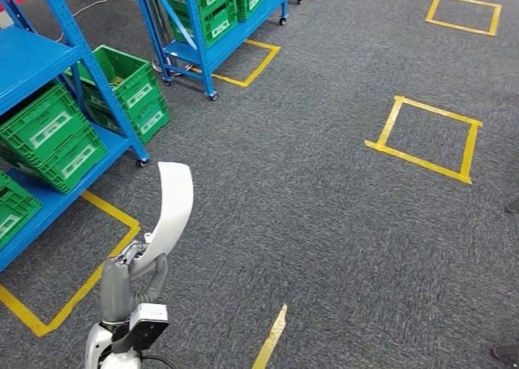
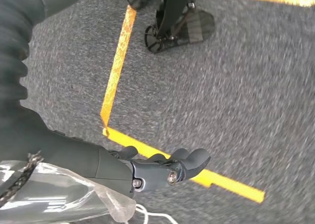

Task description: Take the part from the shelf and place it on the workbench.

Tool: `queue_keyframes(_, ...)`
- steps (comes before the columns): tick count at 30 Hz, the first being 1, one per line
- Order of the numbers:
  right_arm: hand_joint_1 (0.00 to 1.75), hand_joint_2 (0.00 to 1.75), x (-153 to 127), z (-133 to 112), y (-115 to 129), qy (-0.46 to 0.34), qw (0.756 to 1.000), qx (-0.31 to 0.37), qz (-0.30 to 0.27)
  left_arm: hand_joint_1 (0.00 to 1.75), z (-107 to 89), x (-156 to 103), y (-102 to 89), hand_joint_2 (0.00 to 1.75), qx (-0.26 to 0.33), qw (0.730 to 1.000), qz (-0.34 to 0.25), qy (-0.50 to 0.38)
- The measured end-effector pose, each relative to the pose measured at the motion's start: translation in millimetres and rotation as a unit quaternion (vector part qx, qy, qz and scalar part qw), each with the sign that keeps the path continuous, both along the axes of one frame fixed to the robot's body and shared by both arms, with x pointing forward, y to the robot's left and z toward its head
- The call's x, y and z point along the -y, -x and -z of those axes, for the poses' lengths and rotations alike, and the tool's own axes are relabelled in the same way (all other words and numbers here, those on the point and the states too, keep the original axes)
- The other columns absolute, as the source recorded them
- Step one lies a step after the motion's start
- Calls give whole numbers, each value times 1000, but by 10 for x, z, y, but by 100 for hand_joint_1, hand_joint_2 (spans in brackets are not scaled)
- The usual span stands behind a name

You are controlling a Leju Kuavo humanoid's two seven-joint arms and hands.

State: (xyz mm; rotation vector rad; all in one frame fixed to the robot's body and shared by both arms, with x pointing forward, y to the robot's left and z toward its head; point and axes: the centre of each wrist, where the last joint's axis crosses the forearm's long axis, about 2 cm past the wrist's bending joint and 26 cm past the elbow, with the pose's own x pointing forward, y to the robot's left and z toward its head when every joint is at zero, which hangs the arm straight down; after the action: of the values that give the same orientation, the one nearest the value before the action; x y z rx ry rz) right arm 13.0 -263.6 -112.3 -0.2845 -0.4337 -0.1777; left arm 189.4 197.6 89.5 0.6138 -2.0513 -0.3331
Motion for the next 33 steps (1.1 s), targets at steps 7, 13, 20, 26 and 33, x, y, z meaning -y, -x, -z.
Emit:
queue_keyframes(7, 0, 175, -48, -4, -26, -6, 1000, -2, 4, 175, 31, -8, 19, 175, -6, 1000, 1, -2)
queue_keyframes(13, 0, 175, -49, -3, -5, -6, 1000, -6, 4, 175, 33, 1, 26, 175, -8, 1000, -1, 1)
queue_keyframes(20, 0, 175, -56, -4, -9, -6, 1000, -5, 5, 175, 47, -5, 39, 175, -11, 1000, -2, 0)
queue_keyframes(26, 0, 175, -66, -5, -16, -7, 1000, -5, 3, 175, 44, -7, 32, 175, -10, 1000, -2, 0)
queue_keyframes(33, 0, 175, -65, -9, -68, -3, 1000, 5, -18, 175, 122, -157, 98, 175, -26, 999, -21, 5)
